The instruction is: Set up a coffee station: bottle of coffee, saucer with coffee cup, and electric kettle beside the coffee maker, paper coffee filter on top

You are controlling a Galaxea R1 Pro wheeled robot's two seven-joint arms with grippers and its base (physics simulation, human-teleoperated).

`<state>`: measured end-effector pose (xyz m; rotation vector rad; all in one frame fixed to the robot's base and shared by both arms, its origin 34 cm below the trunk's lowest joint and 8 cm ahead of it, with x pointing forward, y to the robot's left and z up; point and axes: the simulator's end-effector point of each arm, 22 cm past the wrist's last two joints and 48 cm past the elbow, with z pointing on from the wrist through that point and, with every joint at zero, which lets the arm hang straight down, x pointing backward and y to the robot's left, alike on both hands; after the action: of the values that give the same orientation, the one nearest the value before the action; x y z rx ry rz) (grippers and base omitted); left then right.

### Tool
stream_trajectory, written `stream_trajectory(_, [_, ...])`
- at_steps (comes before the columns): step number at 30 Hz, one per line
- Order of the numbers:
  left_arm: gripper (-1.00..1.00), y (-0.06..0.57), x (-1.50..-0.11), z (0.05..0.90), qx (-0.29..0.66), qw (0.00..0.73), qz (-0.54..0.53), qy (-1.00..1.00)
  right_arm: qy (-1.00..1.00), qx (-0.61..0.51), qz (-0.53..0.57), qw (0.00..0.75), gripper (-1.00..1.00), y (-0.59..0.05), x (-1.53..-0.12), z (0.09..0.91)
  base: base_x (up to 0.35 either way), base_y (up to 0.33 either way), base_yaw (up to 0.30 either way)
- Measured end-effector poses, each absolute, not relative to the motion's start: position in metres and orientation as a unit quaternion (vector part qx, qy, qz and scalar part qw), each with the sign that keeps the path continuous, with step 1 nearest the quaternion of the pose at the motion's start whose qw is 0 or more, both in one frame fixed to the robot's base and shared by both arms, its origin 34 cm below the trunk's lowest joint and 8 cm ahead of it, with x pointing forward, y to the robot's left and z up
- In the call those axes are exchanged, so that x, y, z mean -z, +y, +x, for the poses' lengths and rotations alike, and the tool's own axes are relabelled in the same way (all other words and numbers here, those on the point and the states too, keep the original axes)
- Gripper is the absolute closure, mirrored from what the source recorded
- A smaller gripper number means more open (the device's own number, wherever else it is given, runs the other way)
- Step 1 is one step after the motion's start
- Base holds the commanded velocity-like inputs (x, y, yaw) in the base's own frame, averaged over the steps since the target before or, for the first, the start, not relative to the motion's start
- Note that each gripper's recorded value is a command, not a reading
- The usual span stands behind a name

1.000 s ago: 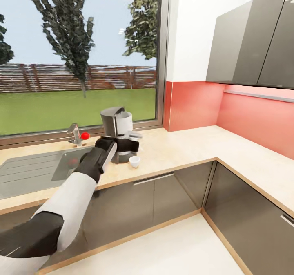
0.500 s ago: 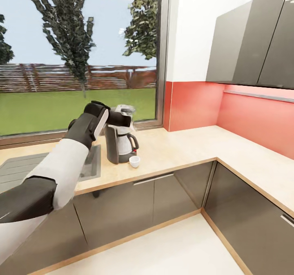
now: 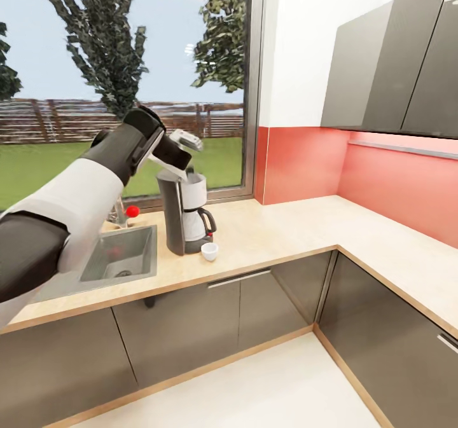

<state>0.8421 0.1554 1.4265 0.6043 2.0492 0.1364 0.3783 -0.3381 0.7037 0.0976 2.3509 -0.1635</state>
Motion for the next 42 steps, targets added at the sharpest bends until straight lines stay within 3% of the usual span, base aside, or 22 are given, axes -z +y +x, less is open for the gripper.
stream_trajectory(8, [1.0,0.143,-1.41,0.832,-0.073,0.446,0.303,0.839,0.921,0.064,0.038,0.382,-1.0,-0.338,-0.704,0.378,0.019,0.0,0.0])
stream_trajectory(22, [1.0,0.159,-1.42,0.836,-0.144,0.444,0.308,0.829,0.921,0.064,0.038,0.382,-1.0,-0.338,-0.704,0.379,0.151,0.0,0.0])
stream_trajectory(42, [1.0,0.15,-1.432,0.834,-0.149,0.452,0.314,0.822,0.921,0.064,0.038,0.382,-1.0,-0.338,-0.704,0.378,0.114,0.0,0.0])
